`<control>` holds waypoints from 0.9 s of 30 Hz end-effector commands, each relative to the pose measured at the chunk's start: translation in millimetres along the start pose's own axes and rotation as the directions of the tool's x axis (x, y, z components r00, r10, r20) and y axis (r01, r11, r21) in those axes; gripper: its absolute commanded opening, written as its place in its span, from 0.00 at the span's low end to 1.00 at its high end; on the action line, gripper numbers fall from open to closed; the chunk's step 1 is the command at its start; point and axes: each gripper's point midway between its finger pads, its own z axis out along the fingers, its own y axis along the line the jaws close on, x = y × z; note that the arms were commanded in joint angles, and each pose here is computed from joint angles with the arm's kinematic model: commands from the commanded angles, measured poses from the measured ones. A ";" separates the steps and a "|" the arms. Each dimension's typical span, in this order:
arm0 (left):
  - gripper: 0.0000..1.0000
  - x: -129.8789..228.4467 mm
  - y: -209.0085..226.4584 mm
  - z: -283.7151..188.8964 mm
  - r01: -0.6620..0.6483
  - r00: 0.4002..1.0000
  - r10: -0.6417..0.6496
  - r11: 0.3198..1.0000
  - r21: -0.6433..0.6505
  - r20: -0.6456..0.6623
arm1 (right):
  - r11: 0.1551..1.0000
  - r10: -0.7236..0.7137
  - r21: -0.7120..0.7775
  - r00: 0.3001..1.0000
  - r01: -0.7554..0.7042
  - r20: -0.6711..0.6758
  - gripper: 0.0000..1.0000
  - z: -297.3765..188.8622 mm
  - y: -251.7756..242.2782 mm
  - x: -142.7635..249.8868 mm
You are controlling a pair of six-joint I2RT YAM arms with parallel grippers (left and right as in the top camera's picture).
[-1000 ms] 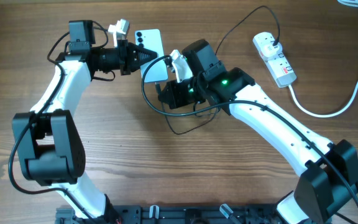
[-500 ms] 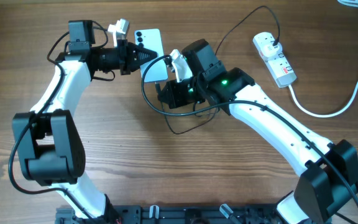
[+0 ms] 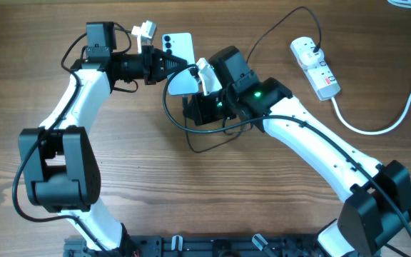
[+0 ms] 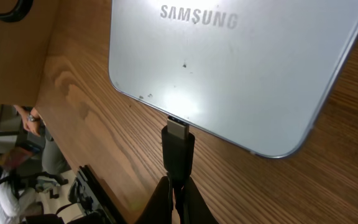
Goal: Plug charger to phone and switch on socket
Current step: 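Align the USB-C plug with the phone's port, holding phone with left gripper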
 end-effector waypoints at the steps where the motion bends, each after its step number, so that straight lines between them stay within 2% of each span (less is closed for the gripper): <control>1: 0.04 -0.2 -10.0 -1.9 -0.042 0.999 0.043 0.998 0.046 -0.011 | 1.000 -0.024 -0.017 1.000 0.024 0.008 0.04 -3.7 6.3 -3.4; 9: 0.04 -2.2 -10.9 -1.9 -0.064 0.998 0.065 0.997 0.048 -0.007 | 0.999 -0.035 -0.005 0.999 0.035 -0.026 0.04 -3.6 3.2 5.2; 27: 0.04 1.0 -12.2 3.0 -0.118 0.993 0.119 0.992 0.053 -0.018 | 0.999 -0.043 -0.023 0.999 0.043 -0.009 0.04 -3.6 7.1 0.7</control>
